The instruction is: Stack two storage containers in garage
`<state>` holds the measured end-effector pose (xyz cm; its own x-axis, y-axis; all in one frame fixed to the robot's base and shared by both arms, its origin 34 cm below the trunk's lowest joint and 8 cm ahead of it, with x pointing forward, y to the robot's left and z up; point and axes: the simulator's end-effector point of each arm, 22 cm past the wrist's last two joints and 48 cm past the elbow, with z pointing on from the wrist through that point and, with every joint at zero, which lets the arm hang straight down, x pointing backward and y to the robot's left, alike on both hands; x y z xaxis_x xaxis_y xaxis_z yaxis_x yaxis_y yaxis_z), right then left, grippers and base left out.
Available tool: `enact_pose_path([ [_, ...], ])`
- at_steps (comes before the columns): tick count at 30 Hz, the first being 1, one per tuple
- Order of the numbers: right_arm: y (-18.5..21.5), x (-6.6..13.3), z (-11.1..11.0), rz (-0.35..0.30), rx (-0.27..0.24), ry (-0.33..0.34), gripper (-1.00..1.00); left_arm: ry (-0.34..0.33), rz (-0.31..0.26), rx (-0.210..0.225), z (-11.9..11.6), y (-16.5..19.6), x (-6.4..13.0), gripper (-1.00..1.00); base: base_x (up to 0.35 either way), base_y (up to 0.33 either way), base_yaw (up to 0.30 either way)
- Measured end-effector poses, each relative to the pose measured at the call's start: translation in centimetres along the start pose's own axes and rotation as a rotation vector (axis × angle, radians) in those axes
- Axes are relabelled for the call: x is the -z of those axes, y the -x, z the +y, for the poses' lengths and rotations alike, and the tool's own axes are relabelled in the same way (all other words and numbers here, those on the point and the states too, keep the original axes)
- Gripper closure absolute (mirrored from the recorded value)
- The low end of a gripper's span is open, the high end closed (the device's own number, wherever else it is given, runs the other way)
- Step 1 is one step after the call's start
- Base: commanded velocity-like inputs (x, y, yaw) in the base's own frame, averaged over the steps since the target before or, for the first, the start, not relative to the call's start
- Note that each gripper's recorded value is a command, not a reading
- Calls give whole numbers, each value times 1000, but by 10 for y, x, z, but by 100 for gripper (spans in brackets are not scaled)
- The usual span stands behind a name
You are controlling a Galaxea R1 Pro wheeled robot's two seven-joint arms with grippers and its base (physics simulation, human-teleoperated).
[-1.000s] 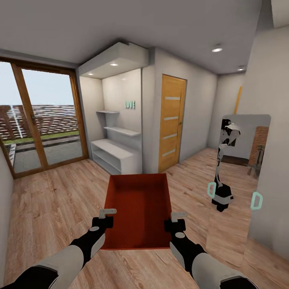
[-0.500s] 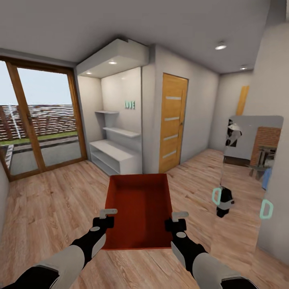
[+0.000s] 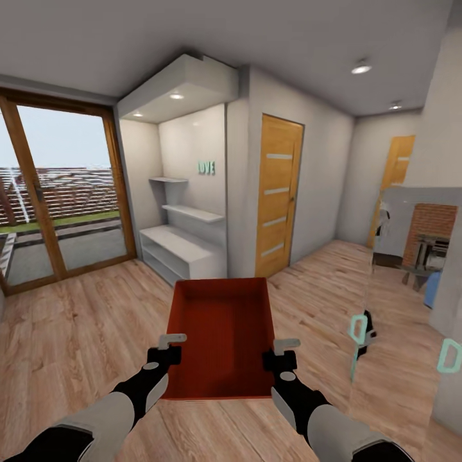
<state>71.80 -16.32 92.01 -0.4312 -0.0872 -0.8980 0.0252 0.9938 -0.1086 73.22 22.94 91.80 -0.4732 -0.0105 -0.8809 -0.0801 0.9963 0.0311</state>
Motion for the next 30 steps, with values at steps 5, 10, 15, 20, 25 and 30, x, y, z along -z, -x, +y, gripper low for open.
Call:
enact_pose_path([
  [5,0,0,0,0,0,0,100,0,0,0,0,0,0,100,322,0,0],
  [10,0,0,0,3,1,1,100,0,4,0,0,-1,0,100,322,0,0],
  [15,-1,0,0,5,1,1,100,0,6,-1,0,-1,0,100,321,0,0],
  [20,-2,0,0,7,0,1,100,0,8,-2,0,-2,0,100,321,0,0],
  [25,-1,0,0,5,0,1,100,0,6,-3,0,-1,0,100,321,0,0],
  [30,0,0,0,1,-1,0,100,0,2,-1,0,0,0,100,321,0,0],
])
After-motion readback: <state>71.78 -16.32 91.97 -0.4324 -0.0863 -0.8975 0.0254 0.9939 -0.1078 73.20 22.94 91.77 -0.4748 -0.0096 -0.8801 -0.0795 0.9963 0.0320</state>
